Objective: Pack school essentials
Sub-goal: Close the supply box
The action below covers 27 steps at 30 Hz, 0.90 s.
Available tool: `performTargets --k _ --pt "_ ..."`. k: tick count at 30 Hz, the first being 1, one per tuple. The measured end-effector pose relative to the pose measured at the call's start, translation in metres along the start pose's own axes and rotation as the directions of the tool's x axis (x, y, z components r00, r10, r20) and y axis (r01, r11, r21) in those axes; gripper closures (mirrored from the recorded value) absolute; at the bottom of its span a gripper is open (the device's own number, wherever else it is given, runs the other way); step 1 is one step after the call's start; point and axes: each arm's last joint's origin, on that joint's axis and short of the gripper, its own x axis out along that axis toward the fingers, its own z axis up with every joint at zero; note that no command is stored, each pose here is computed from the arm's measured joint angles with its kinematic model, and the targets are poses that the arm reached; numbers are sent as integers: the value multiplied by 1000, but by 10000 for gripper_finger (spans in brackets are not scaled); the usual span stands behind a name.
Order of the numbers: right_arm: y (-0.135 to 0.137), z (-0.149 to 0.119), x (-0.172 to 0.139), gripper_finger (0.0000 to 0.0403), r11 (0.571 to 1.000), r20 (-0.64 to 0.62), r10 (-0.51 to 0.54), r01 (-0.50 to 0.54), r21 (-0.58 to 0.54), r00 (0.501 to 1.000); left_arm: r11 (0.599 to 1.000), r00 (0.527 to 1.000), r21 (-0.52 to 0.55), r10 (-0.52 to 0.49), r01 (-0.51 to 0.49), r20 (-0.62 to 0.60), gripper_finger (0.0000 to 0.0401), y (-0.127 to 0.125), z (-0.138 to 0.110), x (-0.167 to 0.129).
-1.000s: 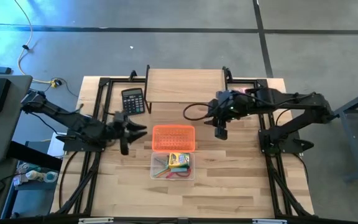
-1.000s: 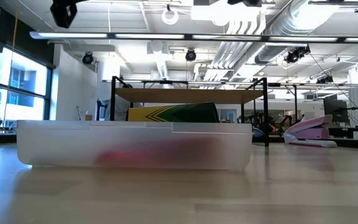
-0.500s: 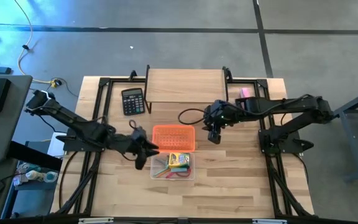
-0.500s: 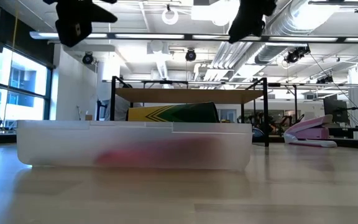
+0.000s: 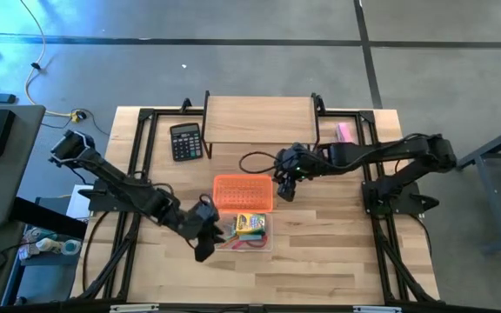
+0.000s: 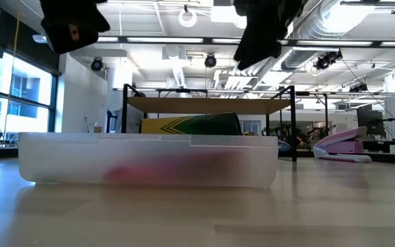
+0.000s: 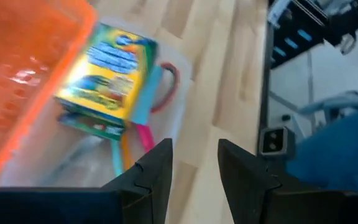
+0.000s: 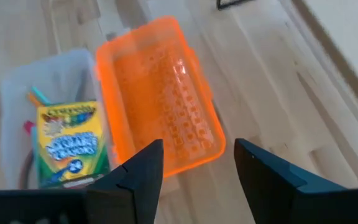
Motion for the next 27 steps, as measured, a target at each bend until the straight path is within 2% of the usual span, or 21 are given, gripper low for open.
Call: performTargets --k 8,18,27 --pt "-8 -3 29 214 999 -79 -47 45 -26 996 999 995 -45 19 -23 -95 284 -16 -24 16" --pt "-26 -2 43 214 997 -118 -72 68 -36 990 992 978 -81 80 -97 -193 284 -21 -58 41" --pt "-48 2 53 214 998 -124 -61 65 26 990 990 963 -105 68 -98 -260 284 -23 -73 57"
